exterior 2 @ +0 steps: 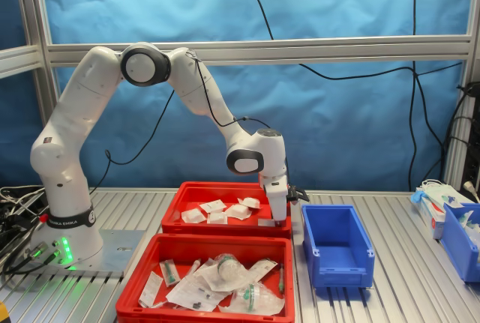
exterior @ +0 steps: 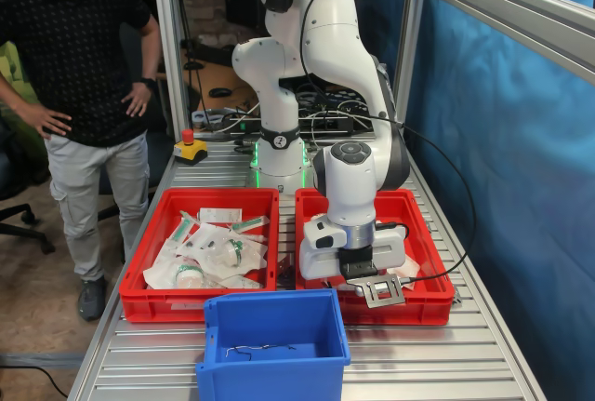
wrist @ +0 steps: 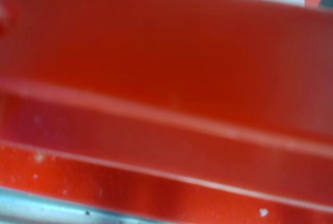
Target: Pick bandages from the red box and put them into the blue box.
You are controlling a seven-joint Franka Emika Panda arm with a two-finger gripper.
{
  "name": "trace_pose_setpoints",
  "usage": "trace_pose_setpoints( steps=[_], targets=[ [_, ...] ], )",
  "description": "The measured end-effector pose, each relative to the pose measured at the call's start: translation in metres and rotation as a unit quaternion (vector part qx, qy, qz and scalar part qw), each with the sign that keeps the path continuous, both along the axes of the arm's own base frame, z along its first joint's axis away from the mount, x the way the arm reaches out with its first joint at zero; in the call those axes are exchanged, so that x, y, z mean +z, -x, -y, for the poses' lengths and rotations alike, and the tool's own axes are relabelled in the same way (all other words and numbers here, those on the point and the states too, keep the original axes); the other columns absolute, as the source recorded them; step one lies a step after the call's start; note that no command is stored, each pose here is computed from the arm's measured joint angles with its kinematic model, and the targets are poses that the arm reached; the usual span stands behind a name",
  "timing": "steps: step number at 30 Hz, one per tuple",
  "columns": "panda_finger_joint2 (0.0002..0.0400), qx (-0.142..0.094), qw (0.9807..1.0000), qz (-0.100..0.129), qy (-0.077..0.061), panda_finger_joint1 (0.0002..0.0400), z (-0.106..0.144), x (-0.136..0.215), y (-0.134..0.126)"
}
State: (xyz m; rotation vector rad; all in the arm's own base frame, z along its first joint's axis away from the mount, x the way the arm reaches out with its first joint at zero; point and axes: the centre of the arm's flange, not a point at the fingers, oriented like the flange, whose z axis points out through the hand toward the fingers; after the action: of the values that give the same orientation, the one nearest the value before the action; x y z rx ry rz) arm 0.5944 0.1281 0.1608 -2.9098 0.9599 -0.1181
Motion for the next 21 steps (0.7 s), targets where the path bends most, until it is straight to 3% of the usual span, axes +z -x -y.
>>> trace_pose_setpoints(
  steps=[21],
  targets=[
    [0.04,0.002,1.0,-0.008,0.003,0.04,-0.002,-0.011,0.003]
  ],
)
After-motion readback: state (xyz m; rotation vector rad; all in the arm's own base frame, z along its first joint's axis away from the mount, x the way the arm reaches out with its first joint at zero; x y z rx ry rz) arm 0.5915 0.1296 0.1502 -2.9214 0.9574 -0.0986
